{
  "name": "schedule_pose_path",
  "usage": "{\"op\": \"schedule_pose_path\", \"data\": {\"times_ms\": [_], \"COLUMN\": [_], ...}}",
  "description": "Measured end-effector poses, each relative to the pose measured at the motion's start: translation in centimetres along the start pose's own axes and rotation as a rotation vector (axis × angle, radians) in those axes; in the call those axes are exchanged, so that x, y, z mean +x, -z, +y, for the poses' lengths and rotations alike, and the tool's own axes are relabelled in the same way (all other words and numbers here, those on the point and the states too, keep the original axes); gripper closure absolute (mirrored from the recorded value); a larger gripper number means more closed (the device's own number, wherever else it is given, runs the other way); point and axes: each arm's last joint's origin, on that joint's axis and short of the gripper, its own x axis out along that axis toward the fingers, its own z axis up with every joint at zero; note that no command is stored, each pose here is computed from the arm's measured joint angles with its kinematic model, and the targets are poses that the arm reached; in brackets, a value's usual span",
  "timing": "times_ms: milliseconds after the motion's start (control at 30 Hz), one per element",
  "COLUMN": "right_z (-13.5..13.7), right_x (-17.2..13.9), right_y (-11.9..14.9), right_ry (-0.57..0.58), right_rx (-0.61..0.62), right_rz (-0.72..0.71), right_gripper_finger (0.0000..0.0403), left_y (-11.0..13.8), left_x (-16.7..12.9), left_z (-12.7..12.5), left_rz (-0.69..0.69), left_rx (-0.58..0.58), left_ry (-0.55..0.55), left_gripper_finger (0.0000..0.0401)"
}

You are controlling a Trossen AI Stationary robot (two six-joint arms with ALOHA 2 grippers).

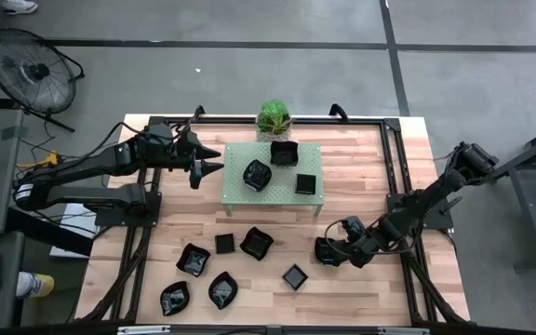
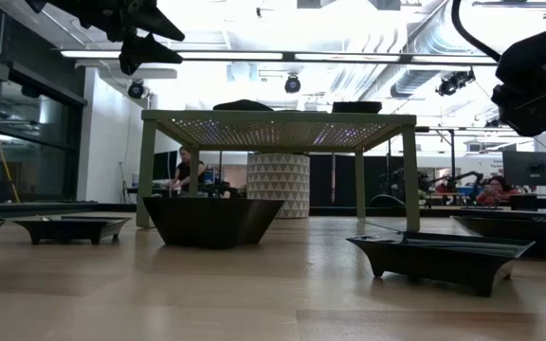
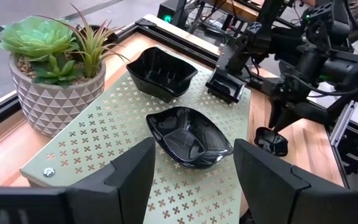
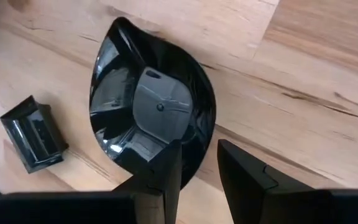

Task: Pick & Place Mini shaped plates
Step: Stack the black leaf plate on the other black leaf plate on the shelf

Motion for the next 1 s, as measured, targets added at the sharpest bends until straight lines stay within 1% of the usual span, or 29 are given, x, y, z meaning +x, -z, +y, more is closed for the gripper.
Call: {"op": "schedule_pose_path", "data": {"times_ms": [233, 567, 700, 867, 1000], "right_z": [-0.3, 0.0, 0.0, 0.0, 0.0], "right_x": [0.0, 0.6, 1.2, 1.3, 1.3], "right_y": [-0.1, 0.1, 0.2, 0.2, 0.2], "right_ry": [0.035, 0.012, 0.03, 0.02, 0.022], "right_rx": [-0.024, -0.046, -0.043, -0.031, -0.031], "right_rz": [0.001, 0.003, -0.001, -0.029, -0.022], "right_gripper_finger": [0.0304, 0.0304, 0.0304, 0.0304, 0.0314], "left_y": [0.0, 0.0, 0.0, 0.0, 0.0], "left_x": [0.0, 0.0, 0.0, 0.0, 0.0], "left_z": [0.1, 0.1, 0.1, 0.1, 0.1], "left_rz": [-0.006, -0.01, -0.01, -0.01, -0.01], "left_rx": [-0.002, -0.003, -0.006, -0.007, -0.008], "left_ry": [-0.02, -0.032, -0.033, -0.034, -0.035], "left_gripper_finger": [0.0185, 0.0185, 0.0185, 0.0185, 0.0185]}}
